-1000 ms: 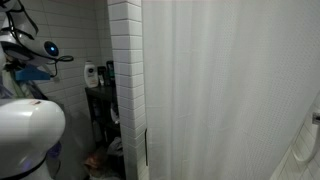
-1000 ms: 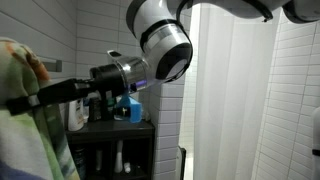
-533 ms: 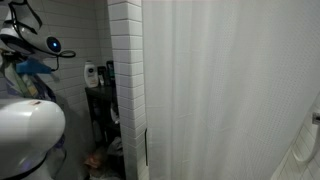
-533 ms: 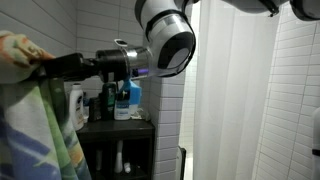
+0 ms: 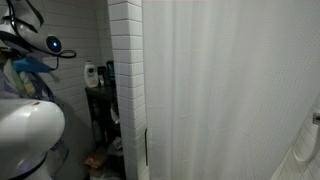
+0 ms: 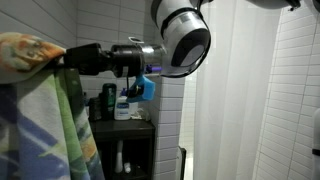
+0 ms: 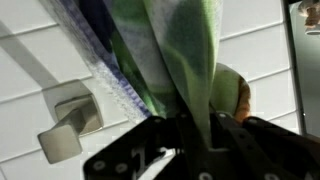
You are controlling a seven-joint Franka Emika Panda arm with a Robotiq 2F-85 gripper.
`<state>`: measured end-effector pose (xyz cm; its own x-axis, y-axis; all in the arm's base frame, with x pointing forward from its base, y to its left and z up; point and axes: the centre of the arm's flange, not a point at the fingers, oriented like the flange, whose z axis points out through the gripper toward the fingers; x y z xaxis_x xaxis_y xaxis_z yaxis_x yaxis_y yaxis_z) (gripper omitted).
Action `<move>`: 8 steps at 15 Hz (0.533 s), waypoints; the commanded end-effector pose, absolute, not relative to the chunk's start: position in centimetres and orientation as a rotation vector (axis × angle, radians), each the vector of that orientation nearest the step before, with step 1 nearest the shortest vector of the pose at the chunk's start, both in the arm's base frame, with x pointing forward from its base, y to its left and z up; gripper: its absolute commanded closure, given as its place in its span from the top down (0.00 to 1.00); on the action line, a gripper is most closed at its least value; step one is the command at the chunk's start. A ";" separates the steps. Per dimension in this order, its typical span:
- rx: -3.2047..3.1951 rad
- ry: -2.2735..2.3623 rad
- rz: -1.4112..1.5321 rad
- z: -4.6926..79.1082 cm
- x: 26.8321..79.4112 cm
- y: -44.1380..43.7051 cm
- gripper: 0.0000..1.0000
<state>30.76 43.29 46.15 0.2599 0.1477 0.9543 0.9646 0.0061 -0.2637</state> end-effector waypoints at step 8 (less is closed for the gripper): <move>-1.212 -0.985 -0.601 48.9 23.1 37.3 0.04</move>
